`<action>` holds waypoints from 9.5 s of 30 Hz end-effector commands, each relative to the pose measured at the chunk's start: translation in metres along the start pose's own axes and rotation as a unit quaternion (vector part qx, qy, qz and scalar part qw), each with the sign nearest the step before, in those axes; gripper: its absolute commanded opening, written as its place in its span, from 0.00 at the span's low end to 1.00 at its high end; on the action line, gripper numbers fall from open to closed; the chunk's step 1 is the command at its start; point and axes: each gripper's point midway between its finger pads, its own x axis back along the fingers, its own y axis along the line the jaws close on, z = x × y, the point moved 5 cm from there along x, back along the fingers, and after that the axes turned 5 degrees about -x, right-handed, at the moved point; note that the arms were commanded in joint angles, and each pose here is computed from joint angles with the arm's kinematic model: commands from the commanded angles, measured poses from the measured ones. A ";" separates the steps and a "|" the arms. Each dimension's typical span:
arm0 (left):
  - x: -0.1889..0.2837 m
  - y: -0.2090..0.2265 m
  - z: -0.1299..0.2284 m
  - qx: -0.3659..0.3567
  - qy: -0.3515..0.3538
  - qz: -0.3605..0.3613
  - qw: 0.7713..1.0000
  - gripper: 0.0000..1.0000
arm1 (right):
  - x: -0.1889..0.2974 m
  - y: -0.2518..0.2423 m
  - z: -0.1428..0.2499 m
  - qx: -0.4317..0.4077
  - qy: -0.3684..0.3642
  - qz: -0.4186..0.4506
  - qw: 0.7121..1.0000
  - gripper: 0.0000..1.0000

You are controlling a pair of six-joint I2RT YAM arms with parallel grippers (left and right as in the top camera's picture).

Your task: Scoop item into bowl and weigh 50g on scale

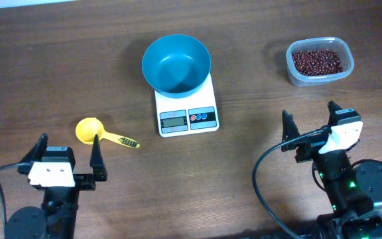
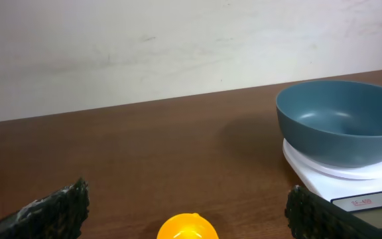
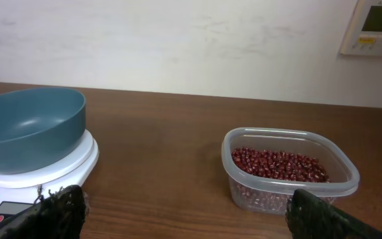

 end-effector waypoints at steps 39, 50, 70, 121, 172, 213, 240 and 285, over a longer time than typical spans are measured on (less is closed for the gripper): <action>-0.023 0.023 -0.110 0.277 0.329 0.009 0.903 0.99 | 0.000 0.002 0.002 0.000 0.000 -0.007 1.000 0.99; -0.088 0.018 0.019 0.379 0.550 -0.130 0.733 0.84 | 0.000 0.002 0.002 0.000 0.000 -0.007 1.000 0.99; -0.096 0.015 0.089 0.374 0.571 -0.190 0.706 0.71 | 0.000 0.002 0.002 0.000 0.000 -0.007 1.000 0.99; 0.014 -0.008 -0.083 0.549 0.445 -0.089 0.702 0.00 | 0.059 0.105 0.010 -0.365 0.237 -0.432 0.790 0.99; -0.019 -0.086 -0.052 0.527 0.590 -0.059 0.609 0.00 | -0.009 0.244 -0.054 -0.404 0.328 -0.381 0.764 0.60; -0.016 -0.099 -0.052 0.474 0.589 -0.041 0.653 0.00 | 0.004 0.249 -0.043 -0.407 0.390 -0.394 0.726 0.17; -0.010 -0.098 -0.049 0.452 0.603 -0.036 0.656 0.99 | 0.005 0.232 -0.004 -0.347 0.436 -0.324 0.765 0.04; 0.013 -0.092 -0.040 0.430 0.645 -0.067 0.628 0.99 | 0.107 0.080 -0.087 -0.260 0.345 -0.144 0.890 0.04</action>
